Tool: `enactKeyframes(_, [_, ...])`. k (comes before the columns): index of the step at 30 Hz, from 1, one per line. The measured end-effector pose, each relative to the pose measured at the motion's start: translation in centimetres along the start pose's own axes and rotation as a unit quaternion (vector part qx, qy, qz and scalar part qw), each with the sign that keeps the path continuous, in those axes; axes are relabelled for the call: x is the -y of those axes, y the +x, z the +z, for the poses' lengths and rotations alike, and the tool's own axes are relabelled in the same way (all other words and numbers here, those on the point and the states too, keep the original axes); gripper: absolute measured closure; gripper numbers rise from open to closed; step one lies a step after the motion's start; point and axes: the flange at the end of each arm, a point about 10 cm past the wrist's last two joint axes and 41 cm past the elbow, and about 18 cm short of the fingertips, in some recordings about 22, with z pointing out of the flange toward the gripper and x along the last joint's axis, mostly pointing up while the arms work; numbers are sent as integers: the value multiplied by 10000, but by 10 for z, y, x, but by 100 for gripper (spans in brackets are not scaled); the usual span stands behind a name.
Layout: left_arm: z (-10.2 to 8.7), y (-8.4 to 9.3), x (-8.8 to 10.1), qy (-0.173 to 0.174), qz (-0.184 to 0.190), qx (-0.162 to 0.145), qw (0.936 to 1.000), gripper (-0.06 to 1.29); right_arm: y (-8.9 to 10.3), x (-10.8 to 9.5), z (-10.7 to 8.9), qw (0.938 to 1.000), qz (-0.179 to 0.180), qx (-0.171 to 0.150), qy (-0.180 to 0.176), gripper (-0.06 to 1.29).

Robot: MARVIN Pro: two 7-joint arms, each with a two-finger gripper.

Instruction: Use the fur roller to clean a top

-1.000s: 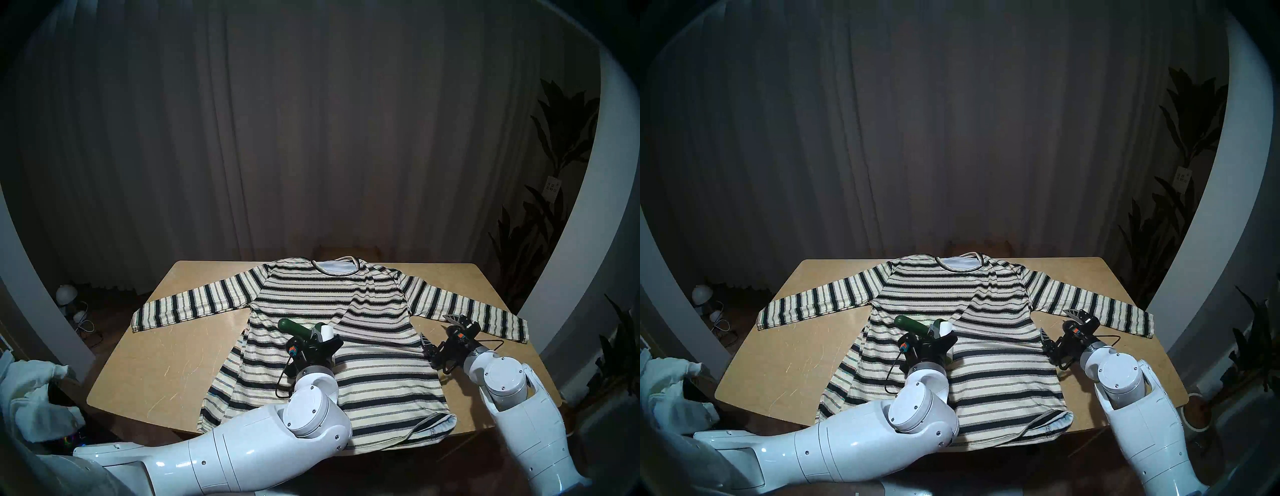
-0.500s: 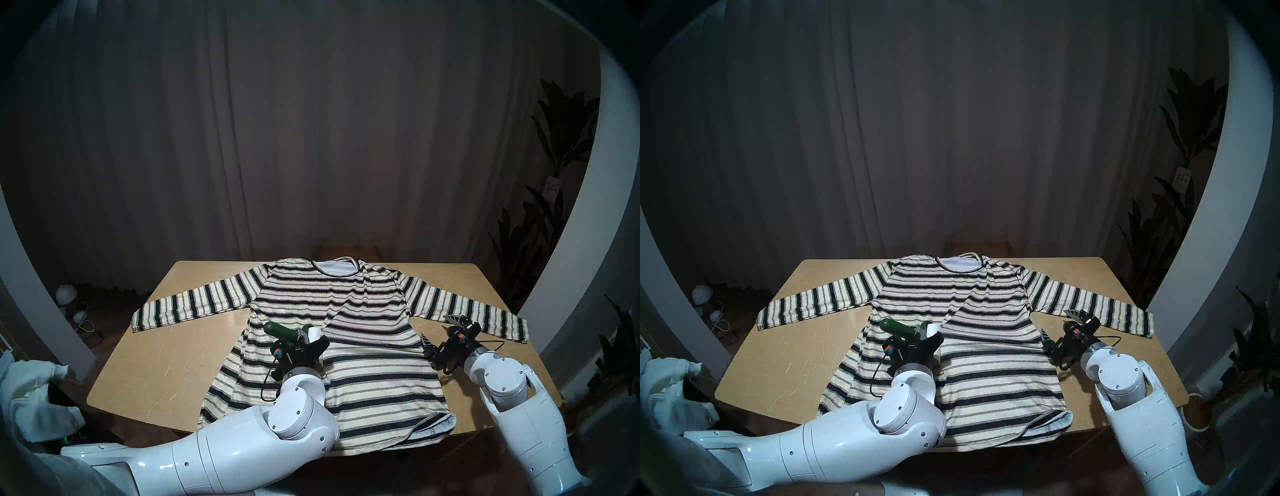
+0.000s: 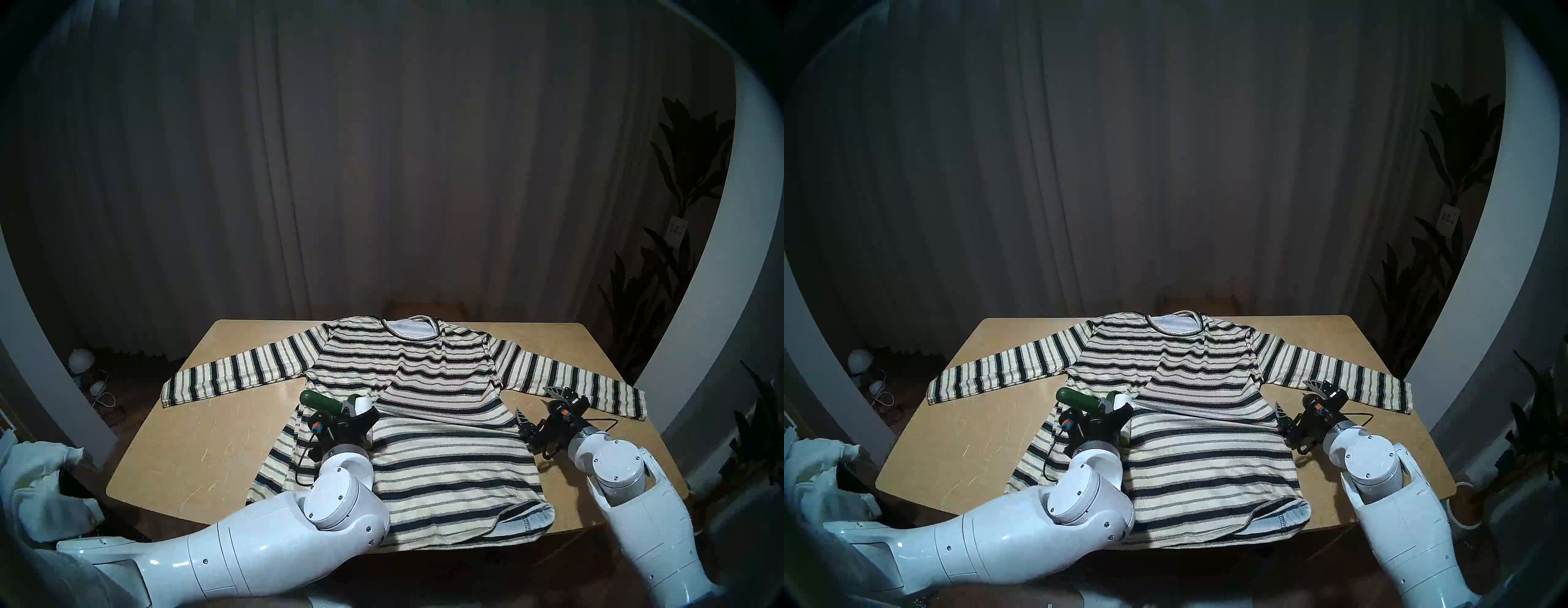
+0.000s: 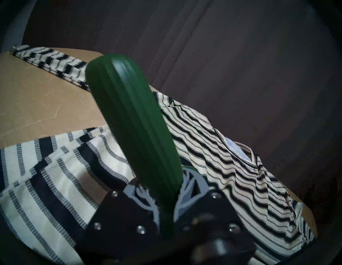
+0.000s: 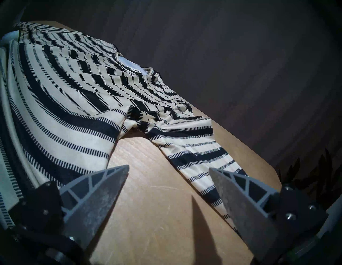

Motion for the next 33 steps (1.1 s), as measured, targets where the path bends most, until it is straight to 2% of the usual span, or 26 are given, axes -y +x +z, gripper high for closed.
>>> enactKeyframes(12, [12, 18, 22, 216, 115, -139, 9996, 116, 0, 2, -1, 10000, 34, 6, -77, 12])
enactKeyframes(33, [7, 44, 46, 369, 146, -108, 9992, 116, 0, 5, -2, 9998, 53, 2, -206, 12])
